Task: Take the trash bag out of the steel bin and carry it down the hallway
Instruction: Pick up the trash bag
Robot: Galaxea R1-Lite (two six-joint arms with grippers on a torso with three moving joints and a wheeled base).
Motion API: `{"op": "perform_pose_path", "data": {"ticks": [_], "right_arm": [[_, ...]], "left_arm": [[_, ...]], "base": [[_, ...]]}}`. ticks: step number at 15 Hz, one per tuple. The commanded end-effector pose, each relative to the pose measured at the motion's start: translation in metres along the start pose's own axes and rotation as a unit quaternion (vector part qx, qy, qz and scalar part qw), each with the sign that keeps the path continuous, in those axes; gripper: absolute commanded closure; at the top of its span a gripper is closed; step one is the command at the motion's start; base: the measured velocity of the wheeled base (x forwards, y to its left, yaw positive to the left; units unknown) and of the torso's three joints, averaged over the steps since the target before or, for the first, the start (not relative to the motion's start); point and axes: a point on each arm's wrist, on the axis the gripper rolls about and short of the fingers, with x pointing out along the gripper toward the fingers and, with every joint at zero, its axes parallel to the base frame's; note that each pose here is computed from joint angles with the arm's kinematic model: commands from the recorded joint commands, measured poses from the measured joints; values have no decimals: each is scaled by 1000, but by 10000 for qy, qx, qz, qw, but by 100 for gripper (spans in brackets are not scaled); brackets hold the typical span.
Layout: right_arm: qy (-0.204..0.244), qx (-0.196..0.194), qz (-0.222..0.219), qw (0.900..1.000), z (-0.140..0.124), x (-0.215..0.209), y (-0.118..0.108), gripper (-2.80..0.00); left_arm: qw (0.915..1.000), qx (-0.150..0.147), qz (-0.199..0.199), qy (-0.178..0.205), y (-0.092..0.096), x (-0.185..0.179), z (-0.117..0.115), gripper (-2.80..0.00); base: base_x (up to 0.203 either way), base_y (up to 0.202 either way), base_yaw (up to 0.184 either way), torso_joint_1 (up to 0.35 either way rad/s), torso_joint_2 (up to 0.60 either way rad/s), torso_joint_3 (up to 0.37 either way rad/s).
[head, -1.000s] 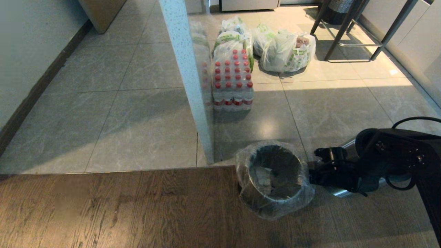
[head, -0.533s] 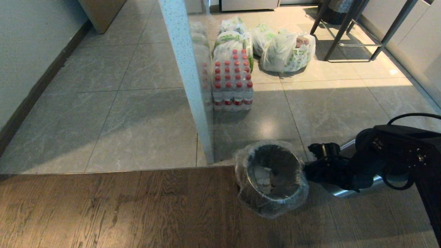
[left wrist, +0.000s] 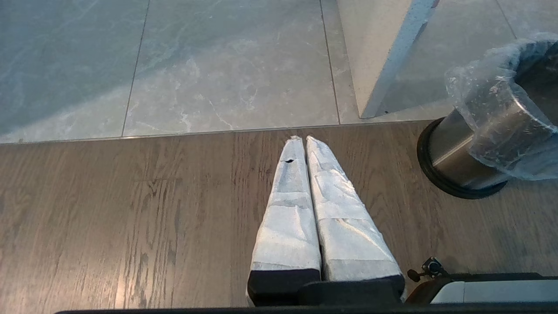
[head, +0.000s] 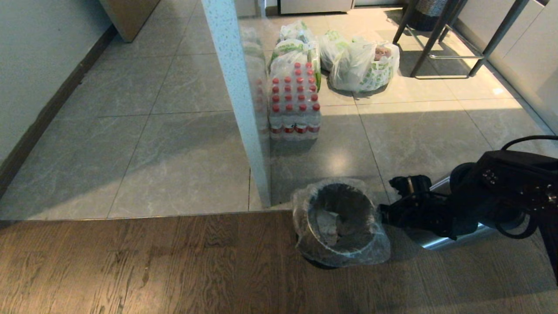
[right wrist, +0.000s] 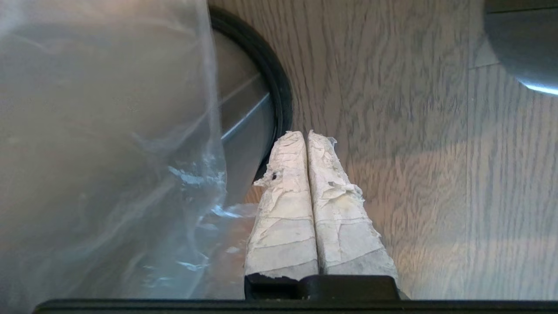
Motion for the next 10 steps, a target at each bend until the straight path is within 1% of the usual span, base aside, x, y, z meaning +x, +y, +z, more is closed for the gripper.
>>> {"op": "perform_pose_path", "data": {"ticks": [1, 7, 9, 10], "right_arm": [[-56, 14, 17, 10000, 3, -11, 1, 0], [-128, 38, 101, 9999, 9, -37, 2, 0], [-98, 226, 116, 9996, 12, -48, 3, 0], [-74, 242, 143, 9996, 13, -50, 5, 0]], "left_arm": [[10000, -3, 2, 1, 0, 0, 0, 0], [10000, -3, 2, 1, 0, 0, 0, 0], [10000, -3, 2, 8, 0, 0, 0, 0], [10000, -3, 2, 3, 0, 0, 0, 0]], "base": [[0, 0, 0, 0, 0, 0], [0, 0, 0, 0, 0, 0], [0, 0, 0, 0, 0, 0], [0, 0, 0, 0, 0, 0]]}}
